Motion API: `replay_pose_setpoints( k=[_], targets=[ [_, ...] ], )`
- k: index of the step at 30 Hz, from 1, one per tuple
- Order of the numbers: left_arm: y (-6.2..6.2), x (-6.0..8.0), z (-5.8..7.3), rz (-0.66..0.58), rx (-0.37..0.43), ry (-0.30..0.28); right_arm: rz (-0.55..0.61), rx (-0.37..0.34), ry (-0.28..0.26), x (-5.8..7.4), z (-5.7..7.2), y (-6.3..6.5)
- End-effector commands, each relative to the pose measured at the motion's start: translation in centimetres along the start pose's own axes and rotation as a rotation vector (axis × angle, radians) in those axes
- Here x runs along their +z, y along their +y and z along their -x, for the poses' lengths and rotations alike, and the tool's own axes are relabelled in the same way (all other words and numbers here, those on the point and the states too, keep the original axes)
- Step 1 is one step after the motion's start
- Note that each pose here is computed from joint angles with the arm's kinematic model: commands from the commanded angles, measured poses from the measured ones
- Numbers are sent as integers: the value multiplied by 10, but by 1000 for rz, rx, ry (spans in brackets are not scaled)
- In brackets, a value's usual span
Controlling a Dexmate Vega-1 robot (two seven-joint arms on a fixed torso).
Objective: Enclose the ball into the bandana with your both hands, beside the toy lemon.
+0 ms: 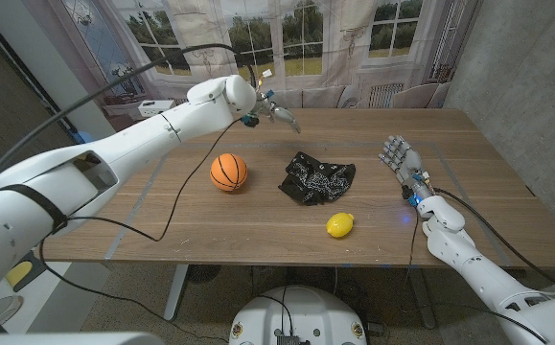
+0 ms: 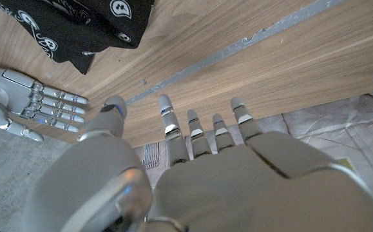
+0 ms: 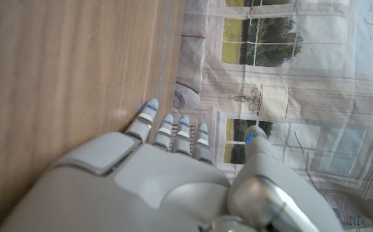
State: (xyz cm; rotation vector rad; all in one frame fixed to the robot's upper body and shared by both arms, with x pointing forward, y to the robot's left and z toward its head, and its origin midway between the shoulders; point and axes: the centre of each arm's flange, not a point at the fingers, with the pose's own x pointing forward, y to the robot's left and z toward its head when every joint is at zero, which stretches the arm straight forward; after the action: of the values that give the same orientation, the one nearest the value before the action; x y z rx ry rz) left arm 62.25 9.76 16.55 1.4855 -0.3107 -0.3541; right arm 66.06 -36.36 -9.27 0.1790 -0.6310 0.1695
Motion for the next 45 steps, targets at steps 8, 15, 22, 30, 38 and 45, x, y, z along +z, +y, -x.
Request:
replay_pose_setpoints(
  k=[8, 15, 22, 30, 38, 45],
  targets=[
    [-16, 37, -12, -266, -52, 57, -17, -16, -3, -5, 11, -6],
    [-21, 45, -19, -302, -63, 52, -25, -24, 3, -8, 14, -8],
    [-28, 52, -30, -365, -101, 66, -27, -30, 3, -9, 14, -10],
    [-30, 58, -36, -437, -104, 69, -27, -38, 10, -11, 13, -12],
    [-36, 66, -47, -531, -138, 88, -42, -48, 18, -13, 9, -14],
    [-43, 69, -54, -573, -150, 95, -45, -53, 18, -17, 6, -17]
  ],
)
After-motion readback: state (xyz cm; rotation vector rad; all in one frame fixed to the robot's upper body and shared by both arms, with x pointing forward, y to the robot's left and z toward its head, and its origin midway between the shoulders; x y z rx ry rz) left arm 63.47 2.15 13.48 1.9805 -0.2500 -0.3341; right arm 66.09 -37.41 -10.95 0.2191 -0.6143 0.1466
